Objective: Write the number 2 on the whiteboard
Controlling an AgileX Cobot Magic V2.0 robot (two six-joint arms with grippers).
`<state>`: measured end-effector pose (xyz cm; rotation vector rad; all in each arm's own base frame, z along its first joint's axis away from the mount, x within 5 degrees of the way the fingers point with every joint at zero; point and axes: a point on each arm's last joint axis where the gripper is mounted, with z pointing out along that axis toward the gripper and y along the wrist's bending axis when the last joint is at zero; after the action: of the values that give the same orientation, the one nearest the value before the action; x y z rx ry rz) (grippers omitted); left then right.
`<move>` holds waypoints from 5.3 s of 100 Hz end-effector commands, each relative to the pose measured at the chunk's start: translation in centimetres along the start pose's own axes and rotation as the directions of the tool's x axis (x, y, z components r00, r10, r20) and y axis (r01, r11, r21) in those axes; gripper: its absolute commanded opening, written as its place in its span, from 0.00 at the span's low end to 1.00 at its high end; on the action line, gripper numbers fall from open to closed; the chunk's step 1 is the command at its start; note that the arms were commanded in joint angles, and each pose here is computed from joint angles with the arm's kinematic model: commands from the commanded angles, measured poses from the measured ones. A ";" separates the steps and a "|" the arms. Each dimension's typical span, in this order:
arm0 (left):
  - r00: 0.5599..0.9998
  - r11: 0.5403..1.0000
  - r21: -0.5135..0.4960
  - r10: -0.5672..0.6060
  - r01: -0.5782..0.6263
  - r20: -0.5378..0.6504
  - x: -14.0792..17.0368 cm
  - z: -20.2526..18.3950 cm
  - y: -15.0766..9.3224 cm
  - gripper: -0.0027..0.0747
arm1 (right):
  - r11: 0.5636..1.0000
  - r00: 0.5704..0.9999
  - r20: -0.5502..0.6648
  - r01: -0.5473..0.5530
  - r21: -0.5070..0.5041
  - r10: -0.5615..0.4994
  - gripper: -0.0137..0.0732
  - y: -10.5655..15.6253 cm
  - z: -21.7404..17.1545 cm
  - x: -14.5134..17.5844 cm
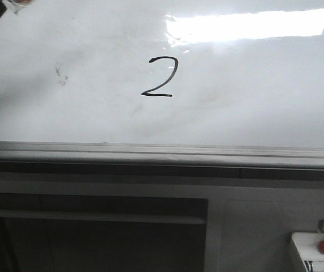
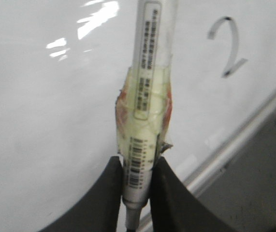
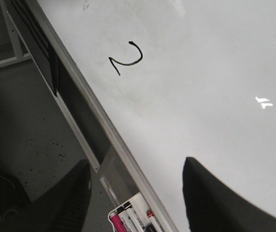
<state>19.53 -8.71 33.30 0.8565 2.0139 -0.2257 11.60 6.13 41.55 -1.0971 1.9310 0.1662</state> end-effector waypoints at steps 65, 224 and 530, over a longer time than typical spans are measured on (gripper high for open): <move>0.925 0.898 -0.228 -0.350 0.376 0.147 3.4 5.0 4.1 0.09 | 0.998 0.999 0.039 -0.038 0.041 0.036 0.59 0.8 0.7 1.8; 0.884 0.856 -0.336 -0.249 0.392 0.396 7.6 -9.6 -1.6 0.01 | 0.701 0.829 0.355 -0.557 0.446 0.433 0.07 3.5 -3.0 11.0; 0.720 0.756 -0.433 -0.071 0.490 0.691 18.8 -6.6 -4.8 0.01 | 0.535 0.598 0.761 -0.741 0.406 0.251 0.07 6.7 5.5 20.8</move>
<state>5.58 -0.20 21.40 0.0256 1.4698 -0.0319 5.58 -0.21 20.94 0.1485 1.4867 0.1000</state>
